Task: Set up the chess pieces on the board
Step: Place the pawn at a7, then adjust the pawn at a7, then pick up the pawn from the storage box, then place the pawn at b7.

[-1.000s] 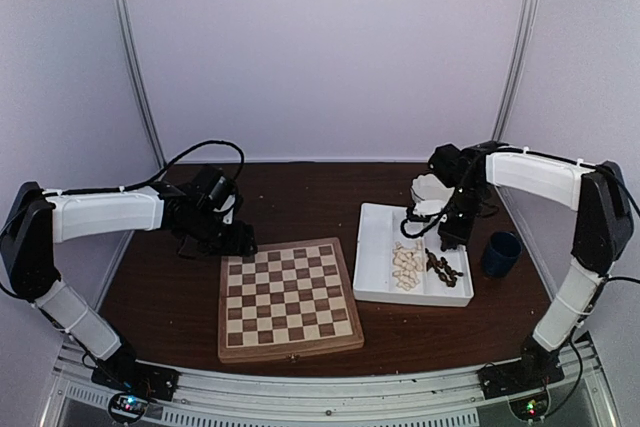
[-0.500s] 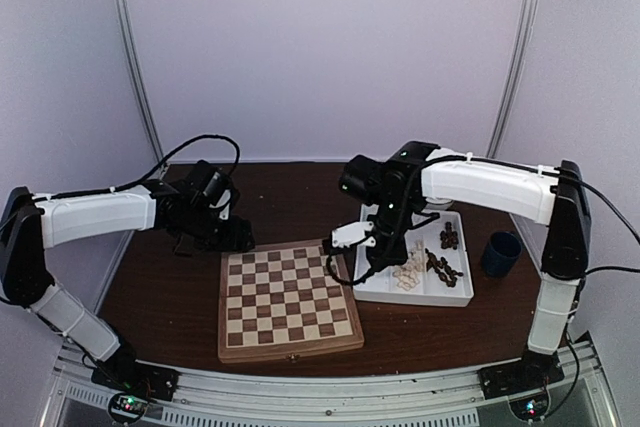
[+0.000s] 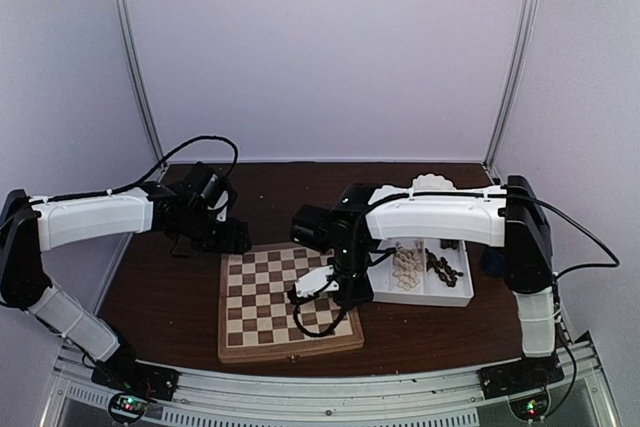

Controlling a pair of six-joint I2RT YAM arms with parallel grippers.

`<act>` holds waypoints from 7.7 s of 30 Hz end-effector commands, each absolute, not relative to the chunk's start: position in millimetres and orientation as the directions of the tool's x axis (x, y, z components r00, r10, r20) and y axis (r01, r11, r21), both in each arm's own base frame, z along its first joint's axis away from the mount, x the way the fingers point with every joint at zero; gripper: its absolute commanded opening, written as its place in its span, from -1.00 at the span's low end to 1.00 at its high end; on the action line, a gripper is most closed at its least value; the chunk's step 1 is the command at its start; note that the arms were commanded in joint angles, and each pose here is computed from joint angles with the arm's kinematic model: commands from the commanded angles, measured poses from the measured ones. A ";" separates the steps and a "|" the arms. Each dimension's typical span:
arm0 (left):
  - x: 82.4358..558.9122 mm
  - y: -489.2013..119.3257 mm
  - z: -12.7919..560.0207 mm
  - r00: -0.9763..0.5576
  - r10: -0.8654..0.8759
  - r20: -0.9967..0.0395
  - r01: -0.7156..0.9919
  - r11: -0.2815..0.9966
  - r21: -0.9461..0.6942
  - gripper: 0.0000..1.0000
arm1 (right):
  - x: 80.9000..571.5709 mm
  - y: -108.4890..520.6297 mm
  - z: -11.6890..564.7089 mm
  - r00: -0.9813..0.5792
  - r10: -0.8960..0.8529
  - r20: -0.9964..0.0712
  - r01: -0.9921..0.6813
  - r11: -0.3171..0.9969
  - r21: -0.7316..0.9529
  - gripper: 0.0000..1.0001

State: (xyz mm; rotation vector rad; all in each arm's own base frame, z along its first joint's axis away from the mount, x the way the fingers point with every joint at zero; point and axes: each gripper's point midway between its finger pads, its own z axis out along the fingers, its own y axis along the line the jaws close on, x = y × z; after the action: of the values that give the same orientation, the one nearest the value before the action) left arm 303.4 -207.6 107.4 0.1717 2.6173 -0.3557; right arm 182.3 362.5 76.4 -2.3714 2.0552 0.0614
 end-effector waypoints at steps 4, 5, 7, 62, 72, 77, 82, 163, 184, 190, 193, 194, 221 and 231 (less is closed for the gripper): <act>303.2 -204.0 104.7 -0.865 0.069 -0.497 0.193 0.960 -0.204 0.45 | 187.2 373.7 77.6 0.135 -0.990 -0.036 -0.991 -0.135 0.009 -0.93; 303.5 -204.3 104.7 -0.865 0.069 -0.497 0.195 0.959 -0.205 0.45 | 187.4 375.2 77.2 0.133 -0.990 -0.037 -0.991 -0.134 0.011 -0.93; 303.4 -204.3 103.7 -0.865 0.070 -0.496 0.195 0.959 -0.204 0.45 | 186.8 376.4 75.4 0.135 -0.990 -0.033 -0.991 -0.135 0.017 -0.93; 305.6 -211.4 102.5 -0.873 0.050 -0.485 0.187 0.953 -0.239 0.44 | 221.7 382.1 90.1 0.042 -0.983 -0.179 -0.999 -0.040 -0.016 -0.88; 302.7 -204.7 104.0 -0.869 0.066 -0.491 0.191 0.959 -0.209 0.45 | 214.4 378.0 55.3 0.058 -0.991 -0.122 -0.997 -0.064 0.046 -0.99; 302.9 -207.1 101.5 -0.873 0.064 -0.484 0.191 0.957 -0.218 0.45 | 204.6 374.9 49.0 0.071 -0.991 -0.110 -0.994 -0.079 0.079 -0.99; 303.0 -207.8 100.3 -0.874 0.063 -0.482 0.191 0.956 -0.221 0.45 | 194.9 373.9 44.5 0.087 -0.991 -0.101 -0.990 -0.098 0.105 -0.99; 314.7 -235.1 114.7 -0.858 0.062 -0.510 0.252 0.916 -0.312 0.42 | 259.0 105.0 40.1 -0.512 -0.856 0.067 -0.851 0.516 0.094 -0.52; 310.8 -232.7 113.0 -0.864 0.048 -0.502 0.238 0.917 -0.321 0.42 | 257.4 103.3 66.8 -0.515 -0.855 0.062 -0.854 0.518 0.047 -0.92; 310.5 -231.2 114.1 -0.860 0.048 -0.508 0.239 0.918 -0.317 0.42 | 264.6 115.3 114.3 -0.487 -0.874 0.000 -0.873 0.486 -0.043 -0.92; 310.2 -230.4 114.1 -0.858 0.049 -0.510 0.239 0.919 -0.314 0.42 | 266.3 135.1 131.9 -0.444 -0.895 -0.042 -0.893 0.446 -0.061 -0.92; 310.7 -230.1 115.1 -0.857 0.048 -0.513 0.239 0.919 -0.312 0.42 | 266.9 145.0 136.8 -0.422 -0.905 -0.058 -0.903 0.425 -0.066 -0.92; 302.7 -205.8 127.1 -0.831 0.058 -0.553 0.223 0.946 -0.236 0.43 | 181.7 404.0 96.1 0.228 -0.972 -0.057 -0.974 -0.227 -0.025 -0.92; 302.9 -206.8 125.4 -0.833 0.059 -0.550 0.224 0.945 -0.238 0.43 | 175.2 408.8 78.5 0.256 -0.967 -0.013 -0.966 -0.256 -0.034 -0.90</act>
State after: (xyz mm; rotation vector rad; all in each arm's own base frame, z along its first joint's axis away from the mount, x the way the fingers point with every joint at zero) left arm 302.6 -209.7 123.8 0.1902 2.5519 -0.4069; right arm 170.6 404.9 81.0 -2.4601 1.9158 0.0330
